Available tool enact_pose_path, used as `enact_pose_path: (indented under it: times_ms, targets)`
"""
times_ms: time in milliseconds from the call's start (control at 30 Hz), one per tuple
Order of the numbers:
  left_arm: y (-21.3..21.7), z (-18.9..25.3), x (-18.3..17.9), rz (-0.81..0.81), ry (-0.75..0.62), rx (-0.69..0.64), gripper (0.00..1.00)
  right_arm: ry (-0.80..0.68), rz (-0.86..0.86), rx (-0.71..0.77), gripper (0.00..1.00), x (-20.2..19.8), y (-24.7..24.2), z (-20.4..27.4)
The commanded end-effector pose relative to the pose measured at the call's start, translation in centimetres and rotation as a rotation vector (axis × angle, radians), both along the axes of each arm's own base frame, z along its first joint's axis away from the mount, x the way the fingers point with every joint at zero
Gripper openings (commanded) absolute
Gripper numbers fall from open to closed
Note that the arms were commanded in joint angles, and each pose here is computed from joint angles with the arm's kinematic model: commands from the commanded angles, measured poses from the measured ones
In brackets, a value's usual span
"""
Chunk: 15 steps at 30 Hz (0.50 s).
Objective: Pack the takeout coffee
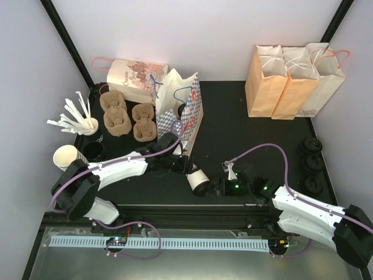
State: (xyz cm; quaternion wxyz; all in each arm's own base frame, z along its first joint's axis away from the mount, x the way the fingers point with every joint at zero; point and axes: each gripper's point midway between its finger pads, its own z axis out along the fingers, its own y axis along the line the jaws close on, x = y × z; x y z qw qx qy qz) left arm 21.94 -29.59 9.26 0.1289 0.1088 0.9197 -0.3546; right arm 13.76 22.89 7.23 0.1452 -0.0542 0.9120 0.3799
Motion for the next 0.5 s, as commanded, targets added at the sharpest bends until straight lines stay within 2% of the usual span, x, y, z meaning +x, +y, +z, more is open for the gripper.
enact_pose_path:
  times_ms: [0,333,467]
  targets:
    - [-0.2,-1.2,0.0,0.014,0.026,0.007,0.71,-0.032,0.058,0.111,0.73,0.1,1.9,1.4]
    - [0.8,-2.5,-1.0,0.046,0.066,0.025,0.72,-0.024,0.048,0.076,0.65,1.0,2.4,0.7]
    - [0.9,-2.6,-1.3,0.048,0.074,0.028,0.77,-0.018,0.041,0.063,0.68,1.0,2.3,0.3]
